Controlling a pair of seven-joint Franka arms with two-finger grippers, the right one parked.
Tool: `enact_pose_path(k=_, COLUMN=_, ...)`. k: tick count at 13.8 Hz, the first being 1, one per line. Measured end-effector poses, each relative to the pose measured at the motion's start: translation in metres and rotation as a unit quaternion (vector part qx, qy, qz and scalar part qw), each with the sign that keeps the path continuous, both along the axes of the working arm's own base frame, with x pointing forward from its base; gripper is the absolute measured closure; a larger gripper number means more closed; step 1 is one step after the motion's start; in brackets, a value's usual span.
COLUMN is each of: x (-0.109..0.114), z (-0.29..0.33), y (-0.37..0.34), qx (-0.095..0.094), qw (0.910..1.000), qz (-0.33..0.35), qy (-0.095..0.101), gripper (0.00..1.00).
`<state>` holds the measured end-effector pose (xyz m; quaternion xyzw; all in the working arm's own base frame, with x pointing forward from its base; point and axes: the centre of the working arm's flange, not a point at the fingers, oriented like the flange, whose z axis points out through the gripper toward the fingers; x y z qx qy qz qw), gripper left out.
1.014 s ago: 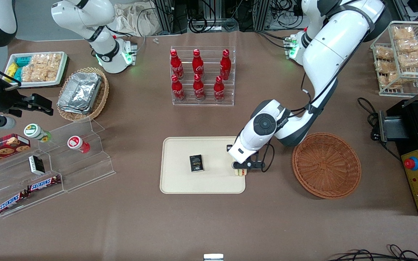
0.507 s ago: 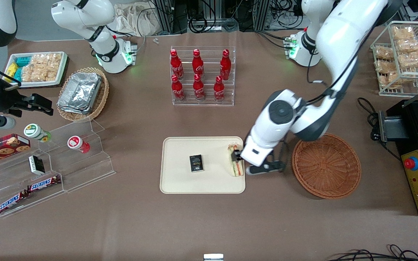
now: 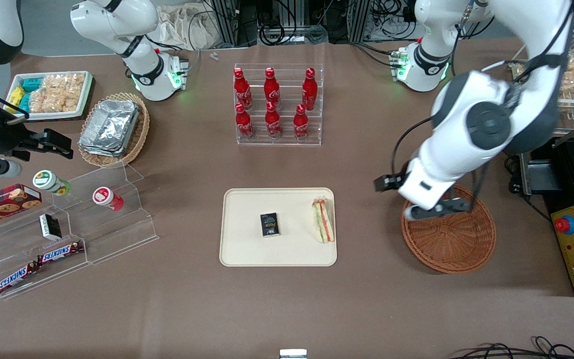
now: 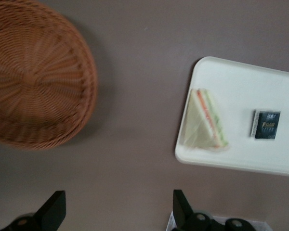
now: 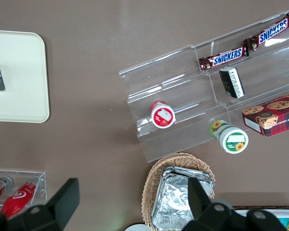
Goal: Place sandwich from basket to tray
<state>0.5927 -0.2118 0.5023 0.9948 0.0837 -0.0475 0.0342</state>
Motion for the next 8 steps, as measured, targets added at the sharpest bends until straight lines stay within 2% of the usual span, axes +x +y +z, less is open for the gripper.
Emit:
enact_pose_path(k=2, x=-0.010, z=0.047, y=0.050, qx=0.007, qw=0.9999, qz=0.001, qy=0.014, gripper=0.00)
enact_pose_path(k=4, x=-0.033, z=0.090, y=0.093, qx=0.017, qw=0.9997, qz=-0.004, qy=0.020, gripper=0.00)
enact_pose_path(k=6, x=-0.056, z=0.119, y=0.114, qx=0.024, qw=0.9997, qz=0.001, qy=0.011, gripper=0.00)
enact_pose_path(k=8, x=-0.061, z=0.124, y=0.116, qx=0.028, qw=0.9996, qz=0.003, qy=0.005, gripper=0.00)
